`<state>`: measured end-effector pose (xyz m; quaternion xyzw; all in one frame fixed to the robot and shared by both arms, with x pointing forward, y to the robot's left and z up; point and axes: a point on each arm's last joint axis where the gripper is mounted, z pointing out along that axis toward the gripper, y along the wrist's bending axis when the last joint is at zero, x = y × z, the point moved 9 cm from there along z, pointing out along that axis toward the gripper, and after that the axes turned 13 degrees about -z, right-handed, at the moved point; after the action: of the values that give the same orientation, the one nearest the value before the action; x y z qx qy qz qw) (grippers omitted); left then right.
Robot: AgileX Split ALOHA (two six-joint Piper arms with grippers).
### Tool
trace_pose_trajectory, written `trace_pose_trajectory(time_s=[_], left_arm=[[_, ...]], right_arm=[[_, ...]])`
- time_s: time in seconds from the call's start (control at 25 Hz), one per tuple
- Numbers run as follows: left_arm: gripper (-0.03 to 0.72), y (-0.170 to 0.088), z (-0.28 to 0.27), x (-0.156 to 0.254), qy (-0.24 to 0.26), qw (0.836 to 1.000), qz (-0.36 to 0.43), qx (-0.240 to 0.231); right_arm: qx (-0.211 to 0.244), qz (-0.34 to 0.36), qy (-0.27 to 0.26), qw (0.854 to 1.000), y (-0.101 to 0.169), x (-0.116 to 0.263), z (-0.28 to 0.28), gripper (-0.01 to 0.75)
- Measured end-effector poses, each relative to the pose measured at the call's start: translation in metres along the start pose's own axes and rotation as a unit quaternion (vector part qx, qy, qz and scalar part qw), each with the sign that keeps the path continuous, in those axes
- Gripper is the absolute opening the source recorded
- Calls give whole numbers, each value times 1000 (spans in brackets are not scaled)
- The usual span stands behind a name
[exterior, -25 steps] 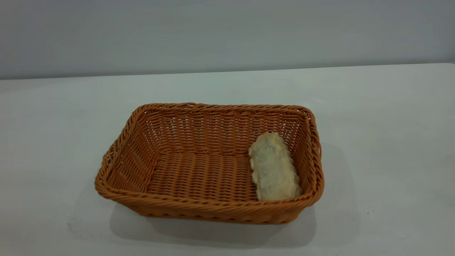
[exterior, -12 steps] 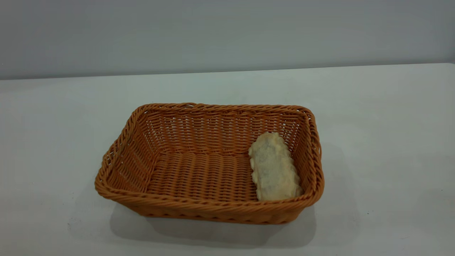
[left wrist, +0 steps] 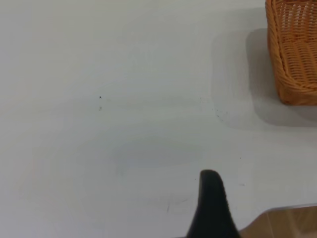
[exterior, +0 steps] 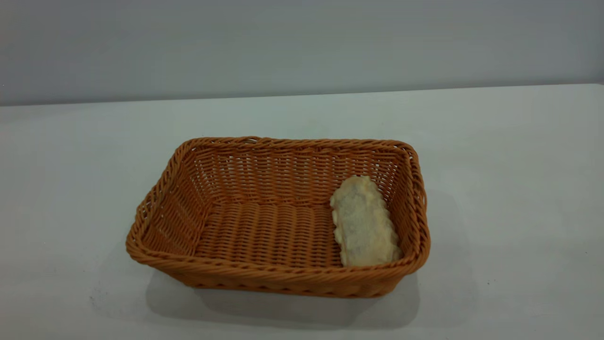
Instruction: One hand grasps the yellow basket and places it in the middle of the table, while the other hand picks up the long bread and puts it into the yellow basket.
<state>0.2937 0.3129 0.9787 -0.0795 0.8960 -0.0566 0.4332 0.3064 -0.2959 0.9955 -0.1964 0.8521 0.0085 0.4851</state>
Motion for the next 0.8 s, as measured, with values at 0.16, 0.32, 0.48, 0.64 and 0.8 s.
trace_pose_trajectory(time_s=[0.16, 0.32, 0.48, 0.64, 0.8], left_arm=[[584, 0, 0, 0, 0, 1000, 0, 1], [584, 0, 0, 0, 0, 1000, 0, 1], [584, 0, 0, 0, 0, 1000, 0, 1], [584, 0, 0, 0, 0, 1000, 0, 1], [584, 0, 0, 0, 0, 1000, 0, 1]], right_arm=[[-8, 2, 3, 1000, 3, 2, 3, 484], [-9, 3, 0, 1000, 4, 1, 3, 484], [-9, 3, -1, 1000, 4, 1, 3, 484], [-9, 3, -1, 1000, 4, 1, 3, 484], [-9, 3, -1, 1000, 4, 1, 3, 484]])
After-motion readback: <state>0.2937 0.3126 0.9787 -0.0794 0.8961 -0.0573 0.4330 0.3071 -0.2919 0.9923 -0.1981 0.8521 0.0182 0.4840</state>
